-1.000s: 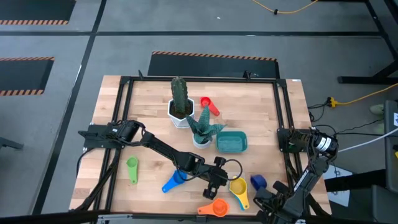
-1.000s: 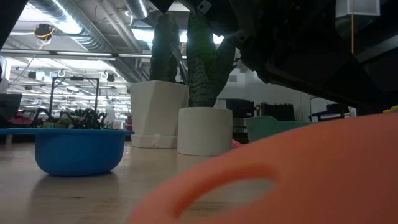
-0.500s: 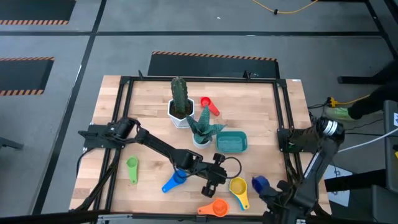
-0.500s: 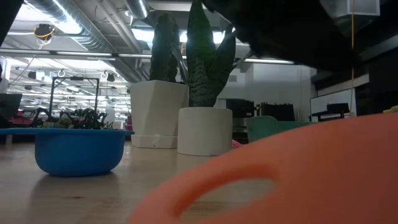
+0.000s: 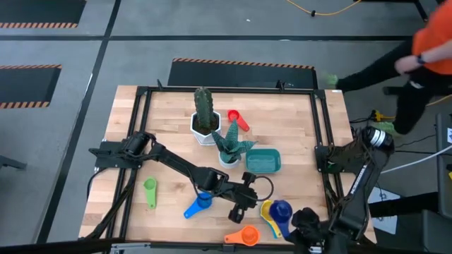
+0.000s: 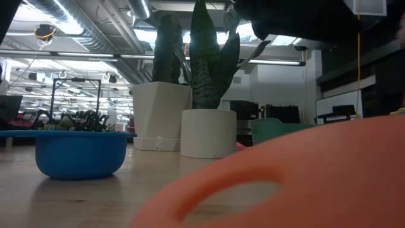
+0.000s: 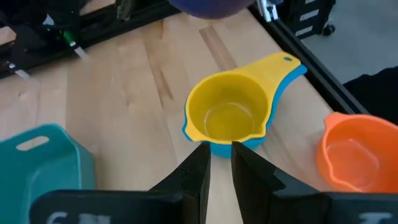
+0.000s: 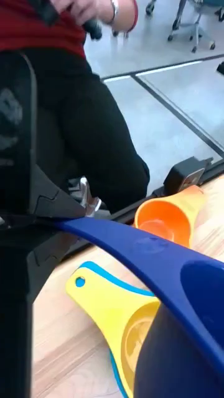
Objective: Nest measuring cups in basket
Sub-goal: Stack the dark blue measuring cup on top of the yellow measuring cup
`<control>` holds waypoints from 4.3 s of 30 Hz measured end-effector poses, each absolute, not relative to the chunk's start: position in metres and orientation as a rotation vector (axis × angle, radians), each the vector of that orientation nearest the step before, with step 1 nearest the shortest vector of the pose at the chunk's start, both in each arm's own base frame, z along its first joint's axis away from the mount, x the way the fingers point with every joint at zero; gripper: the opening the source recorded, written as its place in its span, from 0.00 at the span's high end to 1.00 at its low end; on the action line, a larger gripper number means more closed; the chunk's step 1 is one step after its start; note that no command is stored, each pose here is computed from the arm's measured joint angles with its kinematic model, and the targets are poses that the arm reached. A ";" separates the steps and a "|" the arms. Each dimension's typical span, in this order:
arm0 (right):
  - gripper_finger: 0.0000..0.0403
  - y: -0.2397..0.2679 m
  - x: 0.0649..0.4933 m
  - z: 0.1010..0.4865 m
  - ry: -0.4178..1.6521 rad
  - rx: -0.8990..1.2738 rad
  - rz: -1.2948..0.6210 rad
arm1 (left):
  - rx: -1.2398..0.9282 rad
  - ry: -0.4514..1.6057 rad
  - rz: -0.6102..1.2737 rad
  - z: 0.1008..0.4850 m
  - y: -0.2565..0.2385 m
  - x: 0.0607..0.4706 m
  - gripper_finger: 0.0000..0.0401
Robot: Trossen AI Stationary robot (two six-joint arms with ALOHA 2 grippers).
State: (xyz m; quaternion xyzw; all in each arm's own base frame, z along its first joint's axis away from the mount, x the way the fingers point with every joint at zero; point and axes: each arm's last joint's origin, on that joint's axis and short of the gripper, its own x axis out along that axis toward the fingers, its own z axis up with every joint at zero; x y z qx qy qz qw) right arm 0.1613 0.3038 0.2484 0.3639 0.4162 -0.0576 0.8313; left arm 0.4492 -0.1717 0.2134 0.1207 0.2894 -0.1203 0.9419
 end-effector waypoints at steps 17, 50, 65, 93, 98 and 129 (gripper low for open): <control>0.97 0.322 0.177 0.202 0.884 0.683 -0.169 | 0.246 0.591 -0.245 0.213 -0.171 0.449 0.86; 0.96 0.310 0.182 0.187 1.049 0.518 -0.086 | 0.122 0.578 -0.286 0.215 -0.178 0.449 0.86; 0.96 0.310 0.182 0.187 1.046 0.514 -0.088 | -0.003 0.543 -0.284 0.220 -0.180 0.451 0.65; 0.96 0.309 0.194 0.191 0.940 0.566 -0.101 | -0.014 0.468 -0.260 0.226 -0.180 0.455 0.65; 0.96 0.309 0.195 0.191 0.937 0.569 -0.100 | -0.010 0.469 -0.245 0.225 -0.180 0.455 0.69; 0.94 0.310 0.195 0.191 0.938 0.577 -0.099 | -0.005 0.464 -0.221 0.225 -0.179 0.455 0.94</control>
